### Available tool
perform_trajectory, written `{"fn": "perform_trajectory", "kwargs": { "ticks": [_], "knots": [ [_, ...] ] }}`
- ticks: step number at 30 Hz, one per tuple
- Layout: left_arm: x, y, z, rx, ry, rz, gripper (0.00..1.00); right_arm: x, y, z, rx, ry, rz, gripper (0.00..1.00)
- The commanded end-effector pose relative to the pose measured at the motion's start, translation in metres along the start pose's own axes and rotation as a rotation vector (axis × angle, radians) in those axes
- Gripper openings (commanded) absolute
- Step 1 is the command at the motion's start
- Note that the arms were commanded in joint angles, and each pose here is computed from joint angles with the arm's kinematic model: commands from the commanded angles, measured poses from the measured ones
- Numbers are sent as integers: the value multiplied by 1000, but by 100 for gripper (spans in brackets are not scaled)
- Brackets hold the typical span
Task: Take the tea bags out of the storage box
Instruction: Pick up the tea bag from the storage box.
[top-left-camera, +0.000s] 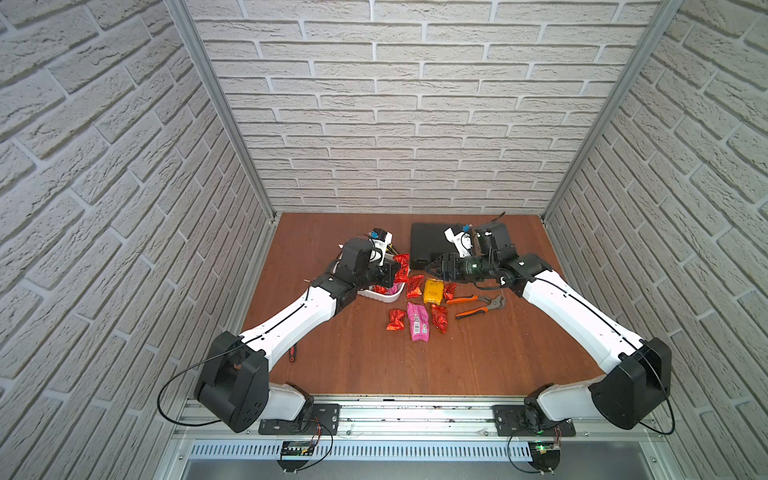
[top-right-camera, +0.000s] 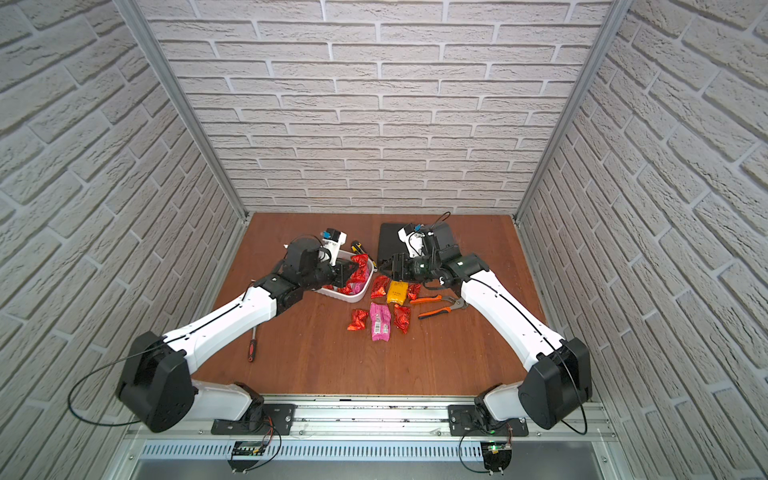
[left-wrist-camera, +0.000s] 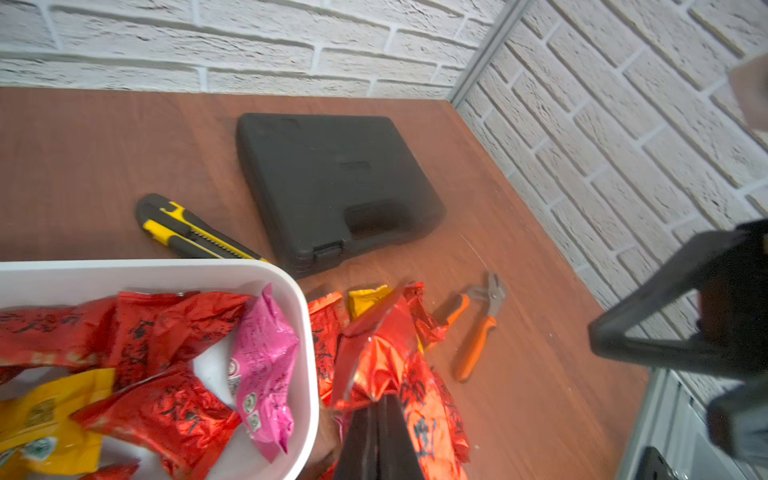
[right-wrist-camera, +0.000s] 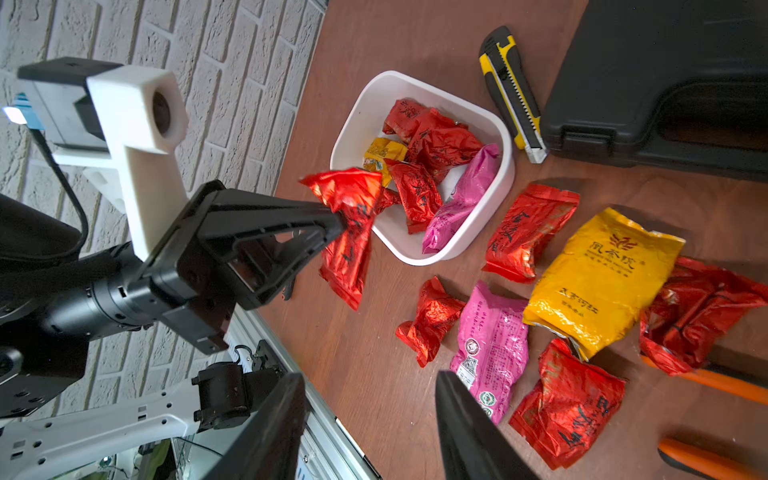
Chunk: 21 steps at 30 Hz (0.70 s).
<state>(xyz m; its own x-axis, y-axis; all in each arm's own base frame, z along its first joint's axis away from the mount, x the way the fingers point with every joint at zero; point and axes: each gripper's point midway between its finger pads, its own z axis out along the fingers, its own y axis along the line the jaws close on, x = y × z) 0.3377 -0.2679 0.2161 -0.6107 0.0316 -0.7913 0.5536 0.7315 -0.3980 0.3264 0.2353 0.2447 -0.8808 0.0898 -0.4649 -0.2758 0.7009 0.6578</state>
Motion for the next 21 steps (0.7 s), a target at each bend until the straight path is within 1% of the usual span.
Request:
{"fn": "perform_trajectory", "kwargs": {
  "ticks": [1, 6, 11, 15, 18, 21],
  "knots": [
    [-15, -24, -5, 89, -79, 59, 0, -7, 2, 9, -4, -34, 15, 59],
    [-16, -38, -4, 137, -92, 63, 0, -8, 6, 26, -27, -37, 44, 57],
    [-21, -39, -6, 136, -106, 47, 0, -4, 11, 41, -58, -15, 68, 44],
    [-21, -41, -6, 146, -108, 39, 0, -5, 13, 50, -81, -14, 80, 39],
    [-20, -42, -8, 147, -107, 36, 0, -7, 13, 54, -85, -19, 90, 32],
    [-21, -41, -9, 141, -115, 32, 0, -9, 15, 58, -101, -22, 94, 18]
  ]
}}
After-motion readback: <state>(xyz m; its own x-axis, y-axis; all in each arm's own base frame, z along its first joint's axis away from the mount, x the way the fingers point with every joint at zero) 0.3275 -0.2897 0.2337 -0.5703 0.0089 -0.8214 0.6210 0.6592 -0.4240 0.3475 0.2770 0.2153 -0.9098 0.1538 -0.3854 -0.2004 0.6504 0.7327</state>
